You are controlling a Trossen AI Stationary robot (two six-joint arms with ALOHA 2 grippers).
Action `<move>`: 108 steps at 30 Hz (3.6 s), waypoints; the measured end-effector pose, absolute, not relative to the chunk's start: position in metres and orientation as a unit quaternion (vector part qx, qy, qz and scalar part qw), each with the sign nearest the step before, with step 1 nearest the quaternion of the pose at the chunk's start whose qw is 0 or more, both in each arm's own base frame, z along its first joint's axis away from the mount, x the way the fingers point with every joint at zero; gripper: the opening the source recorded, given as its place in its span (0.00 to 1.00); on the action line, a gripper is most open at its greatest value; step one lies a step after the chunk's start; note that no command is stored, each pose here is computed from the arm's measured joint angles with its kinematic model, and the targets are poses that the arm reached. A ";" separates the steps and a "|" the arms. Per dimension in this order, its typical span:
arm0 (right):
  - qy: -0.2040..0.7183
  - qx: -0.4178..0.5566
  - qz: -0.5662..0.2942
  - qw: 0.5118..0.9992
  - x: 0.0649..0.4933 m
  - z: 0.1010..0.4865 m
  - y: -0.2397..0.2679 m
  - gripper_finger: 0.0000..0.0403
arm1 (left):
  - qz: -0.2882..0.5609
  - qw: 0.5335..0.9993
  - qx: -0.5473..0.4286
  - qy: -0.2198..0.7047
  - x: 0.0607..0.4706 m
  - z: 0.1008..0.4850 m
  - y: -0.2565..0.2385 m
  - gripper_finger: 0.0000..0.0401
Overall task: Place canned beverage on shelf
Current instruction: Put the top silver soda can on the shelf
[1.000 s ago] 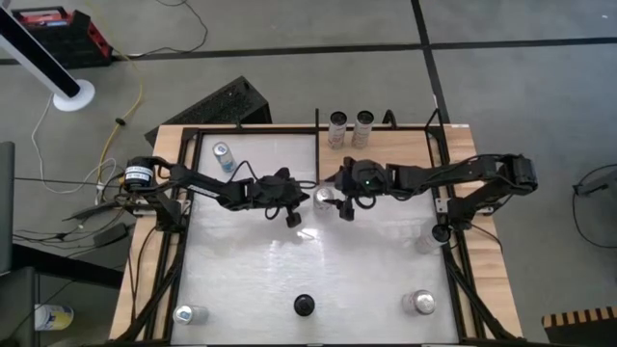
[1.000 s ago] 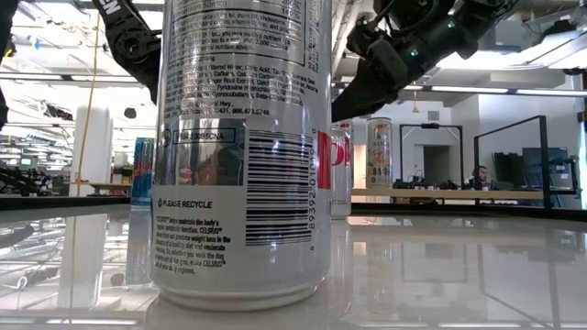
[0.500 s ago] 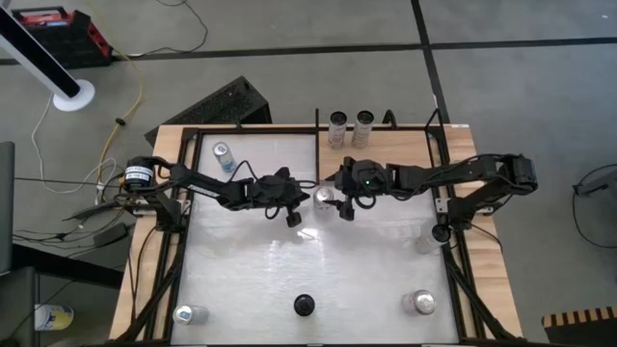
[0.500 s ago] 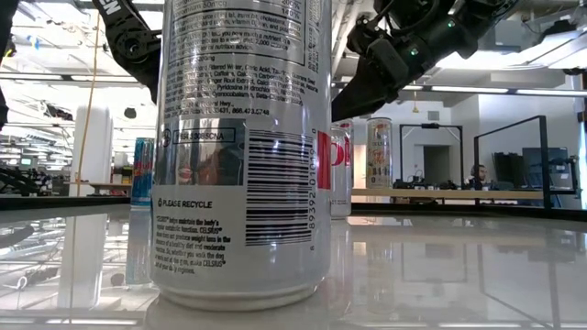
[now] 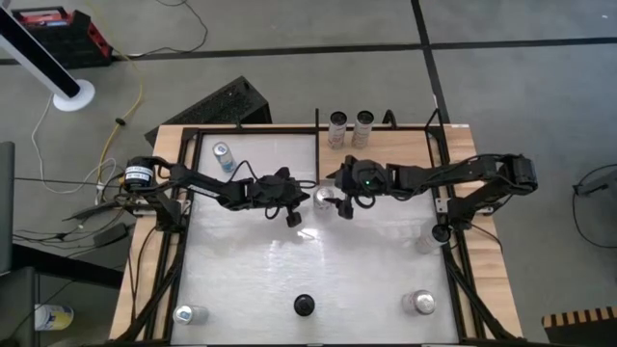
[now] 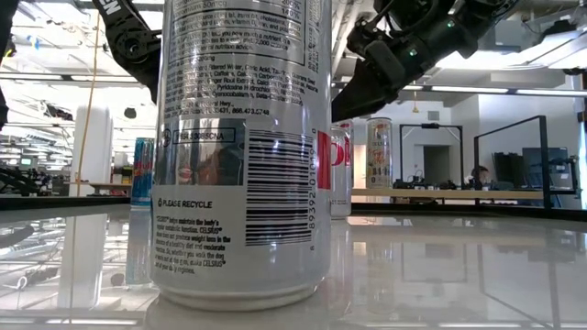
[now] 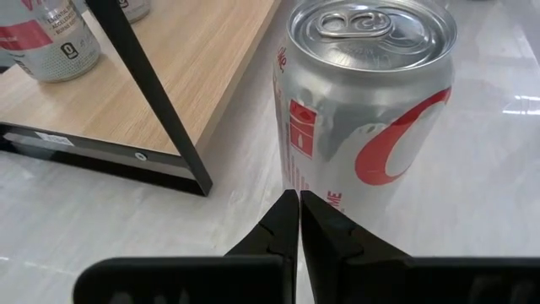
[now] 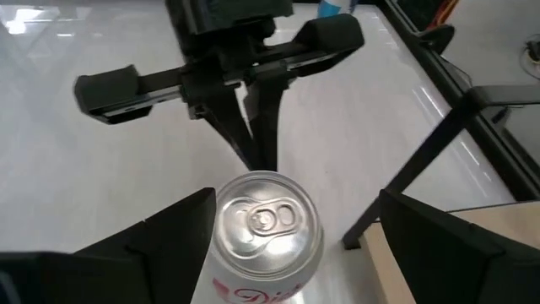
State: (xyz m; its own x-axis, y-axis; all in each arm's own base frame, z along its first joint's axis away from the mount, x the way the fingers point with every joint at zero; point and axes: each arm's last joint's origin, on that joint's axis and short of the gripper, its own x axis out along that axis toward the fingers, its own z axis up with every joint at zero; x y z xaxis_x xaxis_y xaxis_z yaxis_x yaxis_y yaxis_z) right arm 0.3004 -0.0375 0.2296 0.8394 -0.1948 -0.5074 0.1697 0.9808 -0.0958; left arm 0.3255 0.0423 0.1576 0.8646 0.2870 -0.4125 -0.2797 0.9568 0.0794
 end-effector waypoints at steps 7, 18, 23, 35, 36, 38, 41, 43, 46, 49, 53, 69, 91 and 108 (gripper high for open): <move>0.268 -0.011 -0.104 0.958 0.301 0.228 -0.039 0.88 | 0.147 0.966 0.008 0.215 0.326 0.158 0.042 0.00; 0.280 -0.012 -0.101 0.954 0.318 0.203 -0.041 0.88 | 0.147 0.965 0.009 0.216 0.326 0.157 0.042 0.00; 0.277 -0.013 -0.103 0.955 0.315 0.208 -0.041 0.88 | 0.146 0.965 0.011 0.217 0.325 0.157 0.042 0.00; 0.222 0.002 -0.106 0.969 0.304 0.237 -0.037 0.88 | 0.146 0.965 0.011 0.217 0.325 0.157 0.042 0.00; 0.222 0.007 -0.106 0.969 0.304 0.237 -0.036 0.88 | 0.146 0.965 0.011 0.217 0.325 0.157 0.042 0.00; 0.228 0.012 -0.103 0.968 0.305 0.235 -0.033 0.88 | 0.146 0.965 0.011 0.217 0.325 0.157 0.042 0.00; 0.242 0.009 -0.093 0.966 0.308 0.228 -0.027 0.88 | 0.146 0.965 0.011 0.217 0.325 0.157 0.042 0.00; 0.247 0.008 -0.087 0.965 0.311 0.224 -0.024 0.88 | 0.146 0.965 0.011 0.217 0.325 0.157 0.042 0.00; 0.253 0.001 -0.090 0.963 0.312 0.221 -0.022 0.88 | 0.146 0.965 0.011 0.217 0.325 0.157 0.042 0.00; 0.255 -0.012 -0.093 0.962 0.311 0.221 -0.022 0.88 | 0.146 0.965 0.011 0.217 0.325 0.157 0.042 0.00; 0.256 -0.013 -0.093 0.962 0.311 0.221 -0.023 0.88 | 0.146 0.965 0.012 0.217 0.325 0.157 0.042 0.00; 0.277 -0.013 -0.111 0.954 0.308 0.217 -0.037 0.88 | 0.146 0.965 0.012 0.217 0.325 0.157 0.042 0.00; 0.300 0.008 -0.089 0.950 0.317 0.197 -0.038 0.88 | 0.146 0.965 0.012 0.218 0.325 0.157 0.042 0.00; 0.296 -0.007 -0.087 0.951 0.305 0.215 -0.037 0.78 | 0.145 0.965 0.019 0.219 0.325 0.157 0.042 0.00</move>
State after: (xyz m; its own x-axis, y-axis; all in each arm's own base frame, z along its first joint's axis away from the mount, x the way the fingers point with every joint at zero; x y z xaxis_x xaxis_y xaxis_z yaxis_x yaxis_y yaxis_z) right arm 0.3050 -0.0371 0.2146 0.8099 -0.1705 -0.5613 0.1622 0.9846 -0.0651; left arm 0.3254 0.0424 0.1570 0.8615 0.2889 -0.4175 -0.2722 0.9570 0.1005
